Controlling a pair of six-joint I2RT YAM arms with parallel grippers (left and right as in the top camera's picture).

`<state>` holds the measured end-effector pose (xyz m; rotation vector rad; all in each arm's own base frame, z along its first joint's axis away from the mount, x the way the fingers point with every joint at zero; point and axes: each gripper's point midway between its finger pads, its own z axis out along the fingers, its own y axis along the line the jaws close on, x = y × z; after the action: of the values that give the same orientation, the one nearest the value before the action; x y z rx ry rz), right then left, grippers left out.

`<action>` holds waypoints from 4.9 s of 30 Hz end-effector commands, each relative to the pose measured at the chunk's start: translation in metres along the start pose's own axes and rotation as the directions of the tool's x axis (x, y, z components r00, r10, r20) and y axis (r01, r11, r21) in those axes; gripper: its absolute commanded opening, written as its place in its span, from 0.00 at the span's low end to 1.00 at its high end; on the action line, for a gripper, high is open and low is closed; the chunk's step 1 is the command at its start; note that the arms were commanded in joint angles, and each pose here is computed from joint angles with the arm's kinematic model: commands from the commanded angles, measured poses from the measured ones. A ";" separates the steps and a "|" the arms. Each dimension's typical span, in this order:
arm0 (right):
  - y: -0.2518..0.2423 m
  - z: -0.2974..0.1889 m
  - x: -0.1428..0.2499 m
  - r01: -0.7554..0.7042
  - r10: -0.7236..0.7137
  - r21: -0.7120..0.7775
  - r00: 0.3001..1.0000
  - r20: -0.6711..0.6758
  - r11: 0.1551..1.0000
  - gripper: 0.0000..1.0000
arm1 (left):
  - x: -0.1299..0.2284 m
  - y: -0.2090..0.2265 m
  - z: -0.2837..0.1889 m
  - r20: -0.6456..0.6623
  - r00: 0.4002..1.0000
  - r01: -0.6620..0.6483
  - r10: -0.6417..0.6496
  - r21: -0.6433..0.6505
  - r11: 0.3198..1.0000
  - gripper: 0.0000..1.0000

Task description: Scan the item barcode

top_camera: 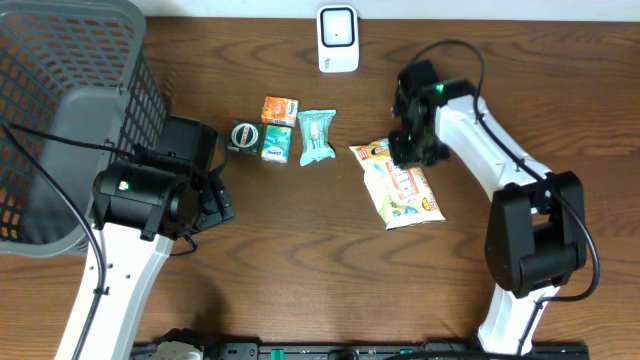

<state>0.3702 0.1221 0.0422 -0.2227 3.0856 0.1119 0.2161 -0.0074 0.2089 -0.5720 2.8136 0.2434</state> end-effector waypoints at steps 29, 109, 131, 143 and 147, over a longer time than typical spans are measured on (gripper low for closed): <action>0.019 0.003 0.076 0.015 -0.013 0.003 0.961 -0.276 1.000 0.20 | 0.001 0.001 0.000 -0.005 1.000 0.017 -0.017 0.002 1.000 0.98; 0.076 0.015 0.071 0.094 -0.118 -0.122 0.971 -0.209 0.988 0.01 | 0.001 0.001 0.000 -0.005 1.000 0.017 -0.017 0.002 1.000 0.98; -0.036 -0.064 -0.015 -0.228 0.226 0.124 0.974 0.037 0.966 0.07 | 0.001 0.001 0.000 -0.005 1.000 0.017 -0.017 0.002 1.000 0.98; 0.004 -0.036 0.060 -0.039 0.046 0.032 0.961 -0.272 0.999 0.02 | 0.001 0.001 0.000 -0.005 1.000 0.017 -0.017 0.002 1.000 0.98; -0.012 -0.011 0.087 -0.054 0.100 0.149 0.939 -0.329 0.987 0.01 | 0.001 0.001 0.000 -0.005 1.000 0.017 -0.017 0.002 1.000 0.98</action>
<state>0.2969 0.1130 0.0623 -0.1551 3.3969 0.0039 0.2160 -0.0074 0.2089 -0.5720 2.8139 0.2436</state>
